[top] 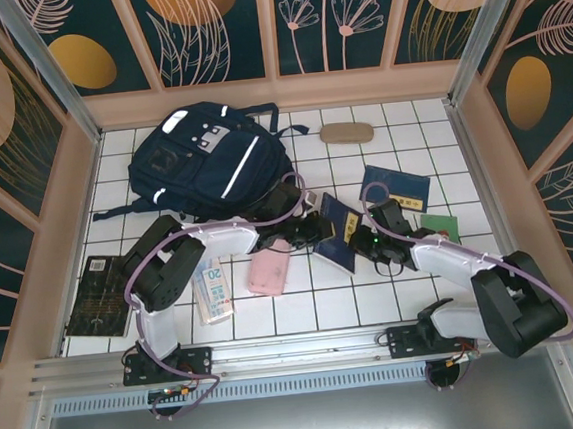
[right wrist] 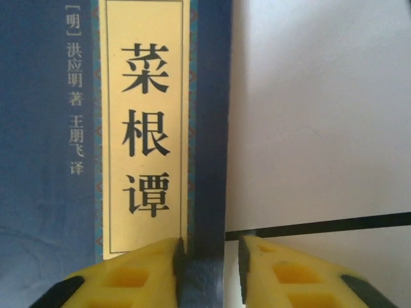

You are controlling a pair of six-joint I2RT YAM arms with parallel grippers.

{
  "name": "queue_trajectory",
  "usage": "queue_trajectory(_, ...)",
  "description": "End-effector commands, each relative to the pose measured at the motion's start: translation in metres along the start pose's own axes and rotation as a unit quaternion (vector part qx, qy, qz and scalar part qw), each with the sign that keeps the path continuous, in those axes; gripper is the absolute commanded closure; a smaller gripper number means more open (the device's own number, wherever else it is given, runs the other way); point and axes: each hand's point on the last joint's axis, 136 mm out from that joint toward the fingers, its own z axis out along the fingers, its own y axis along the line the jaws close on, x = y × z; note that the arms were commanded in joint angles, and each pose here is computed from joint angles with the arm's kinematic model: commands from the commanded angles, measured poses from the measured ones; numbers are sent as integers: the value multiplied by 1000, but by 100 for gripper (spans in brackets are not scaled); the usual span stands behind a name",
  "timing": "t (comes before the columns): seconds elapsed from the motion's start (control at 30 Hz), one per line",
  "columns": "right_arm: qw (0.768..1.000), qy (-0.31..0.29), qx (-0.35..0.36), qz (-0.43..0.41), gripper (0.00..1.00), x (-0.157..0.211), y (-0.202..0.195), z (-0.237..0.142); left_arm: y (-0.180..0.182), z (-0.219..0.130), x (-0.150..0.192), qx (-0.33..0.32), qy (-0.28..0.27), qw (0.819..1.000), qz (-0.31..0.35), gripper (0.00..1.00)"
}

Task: Pack the student bag
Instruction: Pick up the book at the center of the table, then pass the book.

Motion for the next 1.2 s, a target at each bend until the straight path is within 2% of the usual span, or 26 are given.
queue_trajectory(0.0, 999, 5, -40, 2, 52, -4, 13, -13, -32, -21, -11, 44, -19, 999, 24, 100)
queue_trajectory(0.07, 997, -3, -76, 4, 42, -13, 27, -23, -39, -30, -19, 56, -31, 998, 28, 100)
queue_trajectory(0.23, 978, -16, -207, 2, 29, -36, 72, -53, -68, -57, -33, 112, -49, 992, 43, 100)
queue_trajectory(0.47, 926, 4, -377, 21, 28, -61, 111, -93, -105, -82, -39, 181, -50, 980, 59, 100)
queue_trajectory(0.6, 909, 3, -417, 8, 29, -73, 124, -111, -118, -92, -41, 213, -50, 974, 60, 100)
queue_trajectory(0.7, 905, 10, -426, 5, 30, -76, 127, -114, -122, -95, -44, 221, -54, 972, 61, 100)
queue_trajectory(0.83, 904, 12, -428, 10, 40, -81, 125, -114, -122, -98, -47, 225, -57, 971, 58, 100)
queue_trajectory(0.97, 905, 13, -426, 10, 60, -84, 122, -115, -114, -100, -52, 220, -63, 972, 52, 100)
queue_trajectory(1.03, 905, 15, -424, 7, 89, -84, 122, -115, -113, -101, -55, 218, -65, 972, 52, 100)
queue_trajectory(1.07, 907, 14, -421, 6, 99, -85, 121, -114, -114, -102, -55, 219, -65, 972, 55, 100)
queue_trajectory(1.17, 911, 10, -411, 1, 100, -89, 121, -112, -114, -101, -58, 214, -64, 973, 58, 99)
